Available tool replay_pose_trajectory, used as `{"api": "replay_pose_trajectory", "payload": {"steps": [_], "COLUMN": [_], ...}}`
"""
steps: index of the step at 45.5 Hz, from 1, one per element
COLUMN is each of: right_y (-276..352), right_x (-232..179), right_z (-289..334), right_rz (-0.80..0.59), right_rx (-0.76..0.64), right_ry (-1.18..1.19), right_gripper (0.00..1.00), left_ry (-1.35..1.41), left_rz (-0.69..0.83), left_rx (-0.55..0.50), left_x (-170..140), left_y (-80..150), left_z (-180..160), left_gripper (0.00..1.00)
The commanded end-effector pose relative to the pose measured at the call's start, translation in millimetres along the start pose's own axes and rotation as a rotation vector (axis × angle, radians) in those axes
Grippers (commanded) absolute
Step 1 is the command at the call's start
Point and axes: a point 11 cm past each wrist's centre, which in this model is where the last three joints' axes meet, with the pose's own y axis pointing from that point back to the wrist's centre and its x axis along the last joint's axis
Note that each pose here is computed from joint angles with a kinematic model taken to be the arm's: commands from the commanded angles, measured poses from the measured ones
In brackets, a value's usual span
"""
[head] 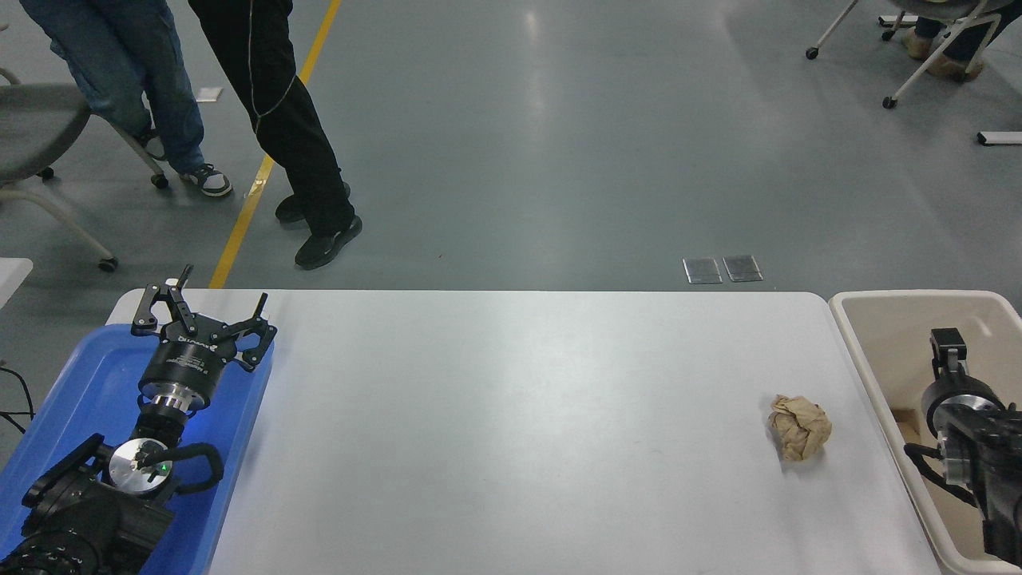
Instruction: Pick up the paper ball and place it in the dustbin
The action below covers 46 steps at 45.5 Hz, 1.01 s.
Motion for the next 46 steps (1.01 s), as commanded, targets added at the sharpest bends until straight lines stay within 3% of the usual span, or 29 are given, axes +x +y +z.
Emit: {"api": "replay_pose_trajectory", "payload": {"steps": [1,33,46], "right_y": [1,1,0], "right_x": [-2,-7,-21], "right_z": [7,3,-41], "right_rz": [0.007,-0.050,-0.145], "right_rx": [-0.003,0.029,0.123], "right_ry": [0.004,0.015,0.172], "right_gripper": [1.00,1.00,1.00], "left_ry": [0.000,-0.001,-0.003], "left_rz": [0.000,0.000,0.002], "left_rx": [0.000,-0.001,-0.001], "left_x": [0,0,1], "left_y": [0,0,1], "left_z": [0,1,1], "left_gripper": [0.99,0.99,0.99]}}
